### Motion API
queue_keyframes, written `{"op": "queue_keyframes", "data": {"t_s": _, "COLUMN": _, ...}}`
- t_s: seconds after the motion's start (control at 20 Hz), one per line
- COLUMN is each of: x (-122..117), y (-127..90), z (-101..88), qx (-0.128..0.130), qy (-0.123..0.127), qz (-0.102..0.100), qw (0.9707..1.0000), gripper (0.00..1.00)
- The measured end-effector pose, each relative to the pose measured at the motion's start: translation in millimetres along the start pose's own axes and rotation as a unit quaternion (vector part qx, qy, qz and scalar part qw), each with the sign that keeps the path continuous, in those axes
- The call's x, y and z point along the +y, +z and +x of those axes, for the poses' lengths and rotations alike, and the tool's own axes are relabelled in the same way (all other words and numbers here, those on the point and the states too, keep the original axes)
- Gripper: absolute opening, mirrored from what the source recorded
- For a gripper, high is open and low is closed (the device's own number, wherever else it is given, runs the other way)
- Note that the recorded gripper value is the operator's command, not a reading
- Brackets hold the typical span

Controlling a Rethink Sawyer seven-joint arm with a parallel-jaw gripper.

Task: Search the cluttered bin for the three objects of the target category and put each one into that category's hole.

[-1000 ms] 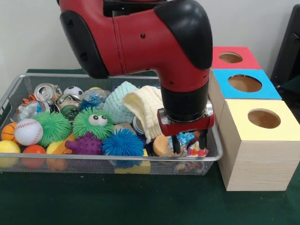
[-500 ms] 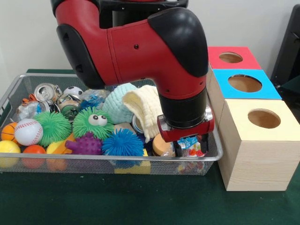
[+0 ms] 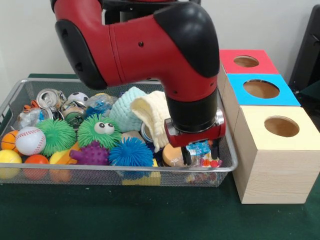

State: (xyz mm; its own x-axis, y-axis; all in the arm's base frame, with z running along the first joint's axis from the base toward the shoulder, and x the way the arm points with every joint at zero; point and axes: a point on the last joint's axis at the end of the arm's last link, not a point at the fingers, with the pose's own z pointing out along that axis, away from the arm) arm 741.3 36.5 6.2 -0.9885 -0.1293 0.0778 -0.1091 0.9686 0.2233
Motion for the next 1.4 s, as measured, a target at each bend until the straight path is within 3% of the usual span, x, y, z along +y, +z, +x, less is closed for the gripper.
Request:
{"op": "queue_keyframes", "data": {"t_s": 0.15, "x": 0, "y": -12, "z": 1.6, "qx": 0.014, "qy": -0.002, "qz": 0.005, "qw": 0.9999, "gripper": 1.0}}
{"op": "queue_keyframes", "data": {"t_s": 0.25, "x": 1, "y": -34, "z": 5.3, "qx": 0.041, "qy": -0.004, "qz": 0.013, "qw": 0.9991, "gripper": 1.0}}
{"op": "queue_keyframes", "data": {"t_s": 0.5, "x": 1, "y": -60, "z": 7.9, "qx": 0.063, "qy": -0.005, "qz": 0.022, "qw": 0.9978, "gripper": 1.0}}
{"op": "queue_keyframes", "data": {"t_s": 1.0, "x": 9, "y": -85, "z": 5.0, "qx": 0.056, "qy": -0.012, "qz": 0.048, "qw": 0.9972, "gripper": 1.0}}
{"op": "queue_keyframes", "data": {"t_s": 1.2, "x": 19, "y": -87, "z": 9.9, "qx": 0.063, "qy": -0.012, "qz": 0.08, "qw": 0.9947, "gripper": 1.0}}
{"op": "queue_keyframes", "data": {"t_s": 1.4, "x": 29, "y": -91, "z": 15.6, "qx": 0.069, "qy": 0.012, "qz": 0.108, "qw": 0.9917, "gripper": 1.0}}
